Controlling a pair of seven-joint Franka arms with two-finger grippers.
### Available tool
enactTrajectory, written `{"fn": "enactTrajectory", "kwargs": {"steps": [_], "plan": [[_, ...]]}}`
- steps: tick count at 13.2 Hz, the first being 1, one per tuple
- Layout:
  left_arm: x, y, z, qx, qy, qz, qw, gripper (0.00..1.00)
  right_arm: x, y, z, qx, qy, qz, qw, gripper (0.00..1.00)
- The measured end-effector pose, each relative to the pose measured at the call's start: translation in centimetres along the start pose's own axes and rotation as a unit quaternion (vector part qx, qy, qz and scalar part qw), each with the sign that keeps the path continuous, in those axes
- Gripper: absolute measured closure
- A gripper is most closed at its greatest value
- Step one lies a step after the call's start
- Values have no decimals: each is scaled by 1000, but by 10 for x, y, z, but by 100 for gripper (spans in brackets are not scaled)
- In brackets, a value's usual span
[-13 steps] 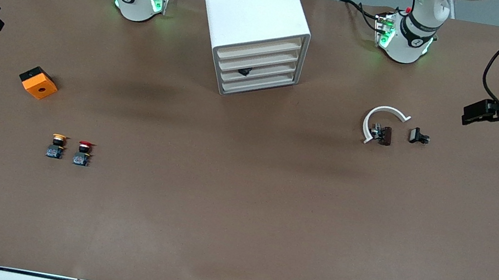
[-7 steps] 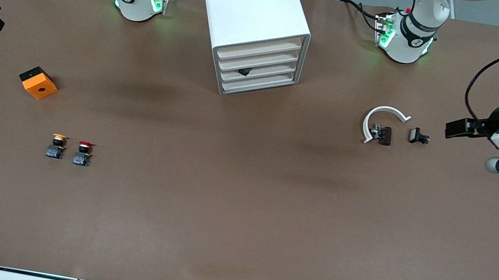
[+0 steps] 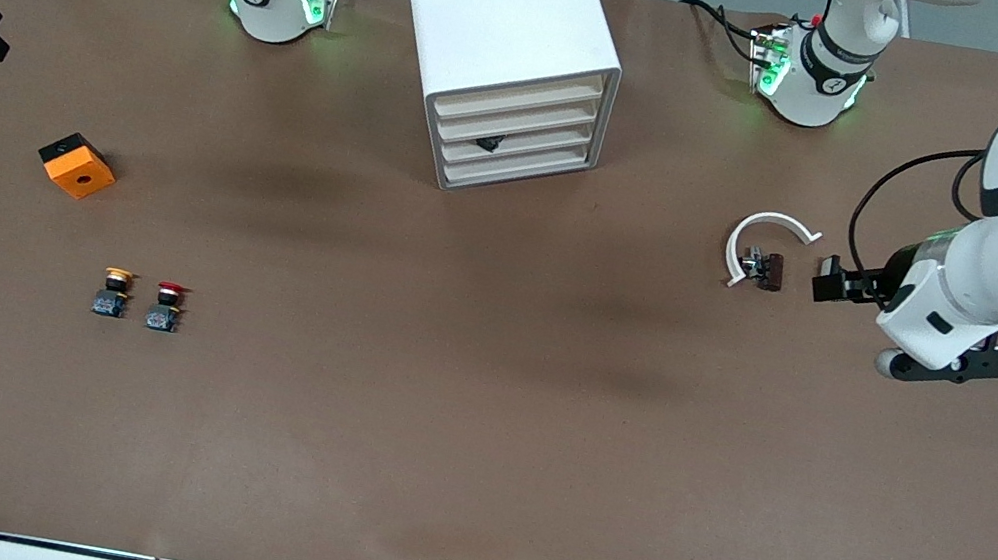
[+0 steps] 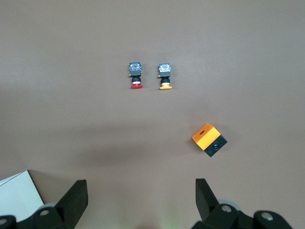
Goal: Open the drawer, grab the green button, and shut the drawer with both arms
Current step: 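Reach the left gripper to the cabinet's drawer handle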
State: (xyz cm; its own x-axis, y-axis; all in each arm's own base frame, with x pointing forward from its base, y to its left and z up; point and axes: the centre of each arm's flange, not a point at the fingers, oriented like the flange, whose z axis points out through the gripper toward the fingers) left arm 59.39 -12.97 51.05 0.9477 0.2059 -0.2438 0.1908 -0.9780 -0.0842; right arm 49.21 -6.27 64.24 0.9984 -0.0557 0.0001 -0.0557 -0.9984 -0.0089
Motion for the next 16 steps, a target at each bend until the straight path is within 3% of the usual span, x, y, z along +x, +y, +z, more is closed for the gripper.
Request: {"fn": "enactTrajectory", "kwargs": {"steps": [5,9,11,16], "plan": [[8,36,30,-38,-37,-66,996,0,0,0,0,0,0,0,1000,0],[21,79,84,-62,-105,-158,980,0,0,0,0,0,0,0,1000,0],[21,108,112,-62,-140,-224,962,0,0,0,0,0,-1,0,1000,0],[-11,194,181,-4,-212,-397,893,0,0,0,1,0,-1,0,1000,0]]}}
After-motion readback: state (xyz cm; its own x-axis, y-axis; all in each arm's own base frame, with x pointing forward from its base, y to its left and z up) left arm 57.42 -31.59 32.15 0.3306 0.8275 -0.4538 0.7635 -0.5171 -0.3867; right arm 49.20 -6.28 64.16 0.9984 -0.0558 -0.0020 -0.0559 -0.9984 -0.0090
